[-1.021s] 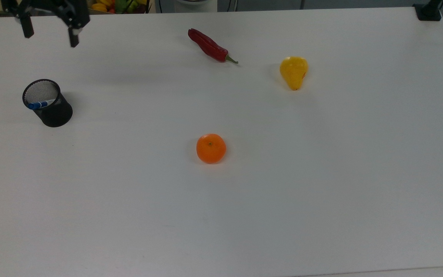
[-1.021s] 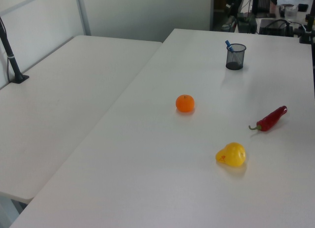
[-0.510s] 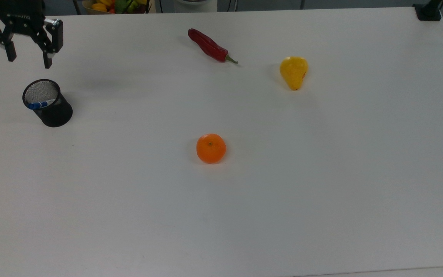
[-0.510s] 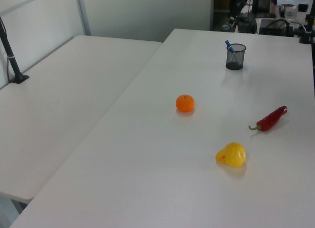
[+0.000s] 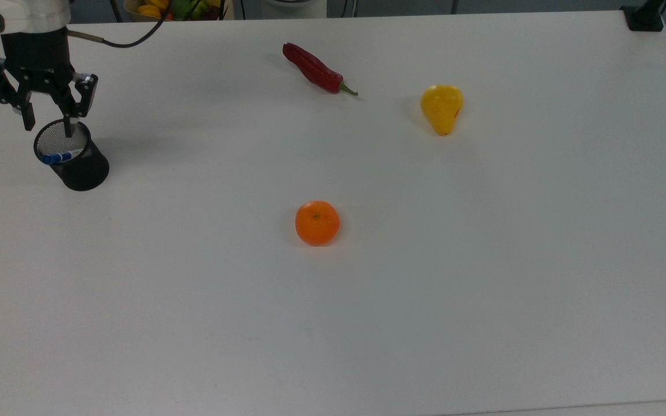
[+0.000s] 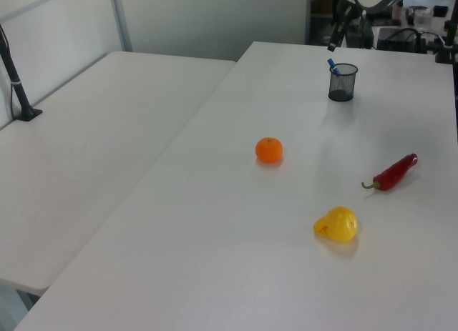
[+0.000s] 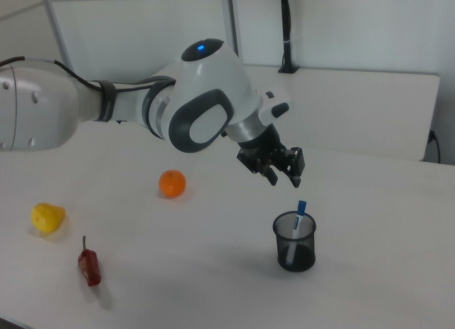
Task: Take marker pen
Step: 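Move the open gripper over the black mesh pen cup, then lower the gripper into the cup and close on the marker, then lift the blue-capped marker up out of the pen cup, then carry the marker toward the yellow pear and lower it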
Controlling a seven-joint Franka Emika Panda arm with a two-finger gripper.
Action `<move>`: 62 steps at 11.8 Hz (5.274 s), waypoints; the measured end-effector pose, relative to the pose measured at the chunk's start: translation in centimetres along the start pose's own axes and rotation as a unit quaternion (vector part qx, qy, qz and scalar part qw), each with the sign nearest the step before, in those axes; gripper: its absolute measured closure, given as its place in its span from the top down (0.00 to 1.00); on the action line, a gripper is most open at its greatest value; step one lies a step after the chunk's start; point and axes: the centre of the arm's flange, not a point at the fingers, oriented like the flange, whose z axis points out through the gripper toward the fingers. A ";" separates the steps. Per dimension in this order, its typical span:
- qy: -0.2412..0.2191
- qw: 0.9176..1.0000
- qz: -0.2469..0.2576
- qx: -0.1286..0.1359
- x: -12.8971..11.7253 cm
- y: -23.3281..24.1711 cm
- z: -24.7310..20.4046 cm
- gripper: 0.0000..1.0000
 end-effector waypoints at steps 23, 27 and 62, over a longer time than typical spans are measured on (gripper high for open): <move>-0.009 0.999 -0.027 -0.026 -1.8 1.1 7.5 0.17; 0.005 0.999 -0.024 -0.029 -1.3 1.5 5.8 0.17; -0.159 0.970 0.004 0.181 1.2 -45.8 -2.8 0.17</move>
